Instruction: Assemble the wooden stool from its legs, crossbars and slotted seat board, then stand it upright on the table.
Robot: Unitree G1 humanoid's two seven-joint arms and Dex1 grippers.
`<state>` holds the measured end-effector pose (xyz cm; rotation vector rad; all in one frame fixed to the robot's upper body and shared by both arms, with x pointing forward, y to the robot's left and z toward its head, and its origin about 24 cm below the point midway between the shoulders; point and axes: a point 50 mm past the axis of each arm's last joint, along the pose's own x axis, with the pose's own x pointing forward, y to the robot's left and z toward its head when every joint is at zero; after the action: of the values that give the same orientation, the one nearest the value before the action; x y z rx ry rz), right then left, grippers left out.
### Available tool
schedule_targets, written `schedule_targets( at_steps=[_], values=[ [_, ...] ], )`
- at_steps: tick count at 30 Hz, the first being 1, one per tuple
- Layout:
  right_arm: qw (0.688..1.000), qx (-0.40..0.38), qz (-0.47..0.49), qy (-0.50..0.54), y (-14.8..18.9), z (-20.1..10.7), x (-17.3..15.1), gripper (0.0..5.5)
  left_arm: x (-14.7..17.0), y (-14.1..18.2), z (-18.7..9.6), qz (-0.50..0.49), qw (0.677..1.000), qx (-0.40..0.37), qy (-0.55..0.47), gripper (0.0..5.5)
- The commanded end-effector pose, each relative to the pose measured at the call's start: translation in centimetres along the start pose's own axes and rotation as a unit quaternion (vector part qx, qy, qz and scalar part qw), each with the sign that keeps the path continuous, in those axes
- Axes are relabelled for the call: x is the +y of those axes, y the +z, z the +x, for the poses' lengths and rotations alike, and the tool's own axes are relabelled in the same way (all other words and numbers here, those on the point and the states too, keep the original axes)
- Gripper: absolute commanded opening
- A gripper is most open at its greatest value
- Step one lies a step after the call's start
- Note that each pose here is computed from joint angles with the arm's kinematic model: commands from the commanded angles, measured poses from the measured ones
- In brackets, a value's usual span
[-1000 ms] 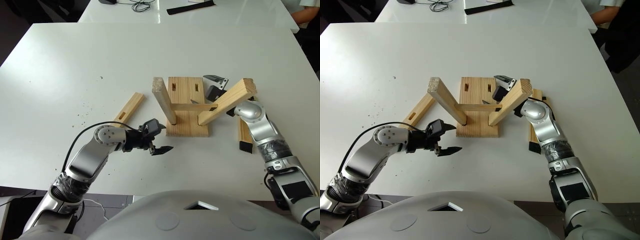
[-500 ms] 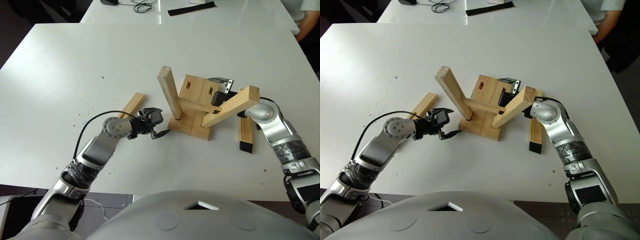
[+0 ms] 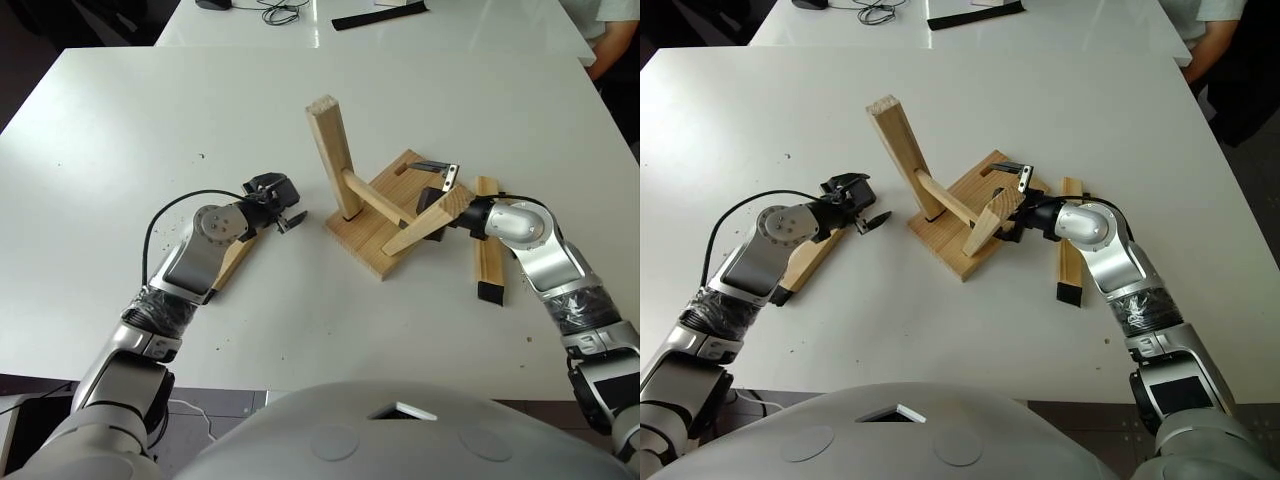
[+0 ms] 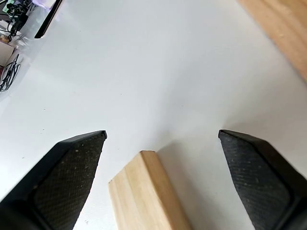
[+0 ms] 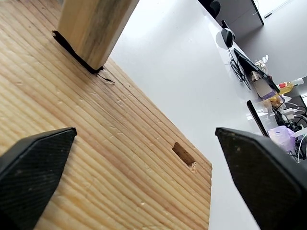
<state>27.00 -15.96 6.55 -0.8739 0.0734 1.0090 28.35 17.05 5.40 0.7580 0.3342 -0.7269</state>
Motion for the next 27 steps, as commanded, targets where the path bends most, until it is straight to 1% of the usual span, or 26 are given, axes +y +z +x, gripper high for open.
schedule_targets(
  at_steps=[1,6,8,12,15,20,23,27],
  values=[
    [0.999,0.000,0.035,0.031,0.2,0.5,1.4,5.36,0.3,0.1,-0.1,-0.005,1.000,0.001,0.004,4.34],
    [0.997,0.046,0.008,-0.060,-1.6,-0.8,-3.3,5.36,-1.8,2.2,-2.2,-0.053,0.995,-0.057,-0.068,4.34],
    [0.993,0.061,0.009,-0.098,-2.5,-1.6,-5.1,5.36,-2.2,2.7,-2.9,-0.051,0.994,-0.062,-0.081,4.34],
    [0.985,0.091,0.003,-0.149,-4.5,-2.7,-7.0,5.36,-2.4,3.2,-4.0,-0.055,0.992,-0.064,-0.094,4.34],
    [0.977,0.119,-0.013,-0.176,-6.1,-3.0,-7.4,5.36,-3.8,3.3,-5.1,-0.053,0.987,-0.061,-0.139,4.34],
    [0.972,0.155,-0.057,-0.169,-8.2,-3.0,-6.4,5.36,-6.2,3.3,-6.1,-0.053,0.973,-0.057,-0.216,4.34],
    [0.971,0.161,-0.071,-0.161,-8.7,-3.0,-6.1,5.36,-7.0,3.3,-6.1,-0.064,0.968,-0.053,-0.235,4.34],
    [0.977,0.143,-0.083,-0.138,-8.4,-2.8,-5.9,5.36,-8.0,2.4,-4.8,-0.100,0.966,-0.038,-0.236,4.34]
  ],
)
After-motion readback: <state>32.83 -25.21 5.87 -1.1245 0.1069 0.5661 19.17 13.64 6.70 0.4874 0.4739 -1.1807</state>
